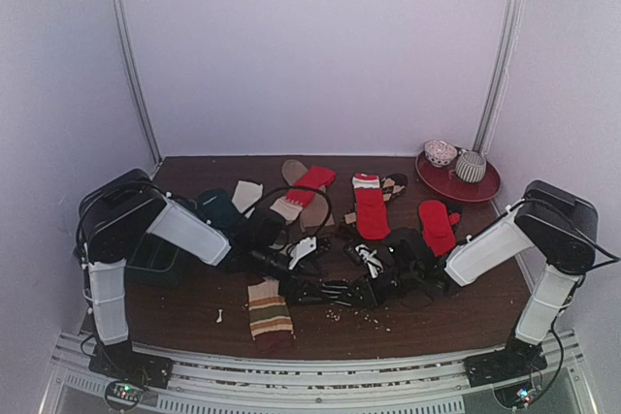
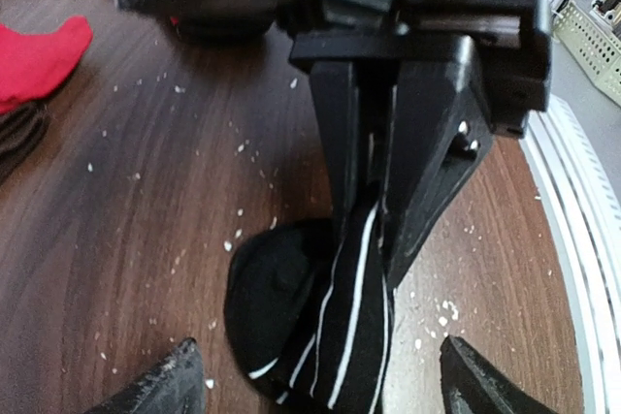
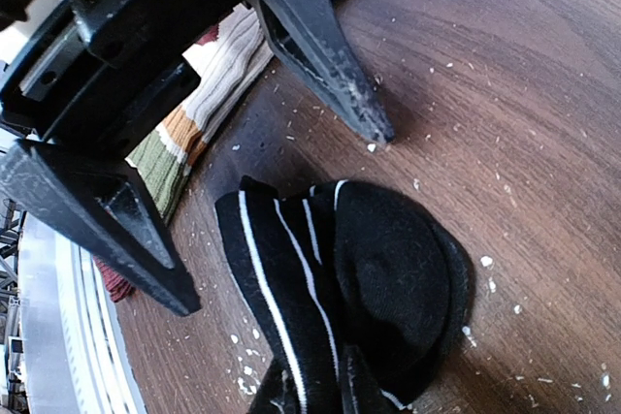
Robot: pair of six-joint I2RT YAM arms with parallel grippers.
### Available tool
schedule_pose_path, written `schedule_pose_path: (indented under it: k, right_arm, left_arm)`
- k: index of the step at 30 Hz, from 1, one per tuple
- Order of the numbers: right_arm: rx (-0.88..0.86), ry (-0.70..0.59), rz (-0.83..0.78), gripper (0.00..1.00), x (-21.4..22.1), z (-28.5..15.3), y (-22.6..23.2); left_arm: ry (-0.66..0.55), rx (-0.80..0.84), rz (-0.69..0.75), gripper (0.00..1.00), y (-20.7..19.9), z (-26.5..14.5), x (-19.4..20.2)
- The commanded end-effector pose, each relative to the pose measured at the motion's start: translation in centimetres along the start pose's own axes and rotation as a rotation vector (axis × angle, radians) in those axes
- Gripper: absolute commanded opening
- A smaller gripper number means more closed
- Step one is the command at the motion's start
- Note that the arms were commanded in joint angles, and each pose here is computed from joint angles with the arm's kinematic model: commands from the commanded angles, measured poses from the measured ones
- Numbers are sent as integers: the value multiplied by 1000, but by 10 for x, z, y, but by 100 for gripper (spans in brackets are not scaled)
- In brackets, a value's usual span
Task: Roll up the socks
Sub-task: Pick up a pair of socks from the center of the board.
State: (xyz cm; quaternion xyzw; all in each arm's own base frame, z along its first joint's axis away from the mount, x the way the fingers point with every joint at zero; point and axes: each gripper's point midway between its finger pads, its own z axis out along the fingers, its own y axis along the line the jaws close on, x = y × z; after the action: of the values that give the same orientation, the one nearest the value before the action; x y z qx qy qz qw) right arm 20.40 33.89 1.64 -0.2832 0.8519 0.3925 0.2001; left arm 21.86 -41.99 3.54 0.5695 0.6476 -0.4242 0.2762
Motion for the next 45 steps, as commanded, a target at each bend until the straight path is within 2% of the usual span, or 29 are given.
schedule_pose_path:
  k: [1, 13, 23, 36, 38, 41, 45]
  right_arm:
    - [189, 289, 135, 0, 92, -6, -47]
    - [203, 288, 126, 0, 91, -6, -50]
    - [210, 298, 125, 0, 95, -4, -53]
    - [220, 299, 130, 0, 97, -4, -55]
    - [223, 300, 130, 0, 97, -4, -56]
    - [229, 301, 130, 0, 97, -4, -57]
    - [230, 288, 128, 1, 93, -4, -56]
  left_arm:
    - [43, -18, 4, 82, 5, 7, 4]
    - [87, -4, -17, 81, 7, 22, 4]
    - [66, 34, -30, 67, -1, 26, 8]
    - [95, 61, -63, 31, -6, 29, 25]
    - [93, 61, -66, 23, -6, 29, 24]
    - [91, 58, -66, 0, -5, 29, 23]
    - [95, 48, -68, 0, -3, 29, 24]
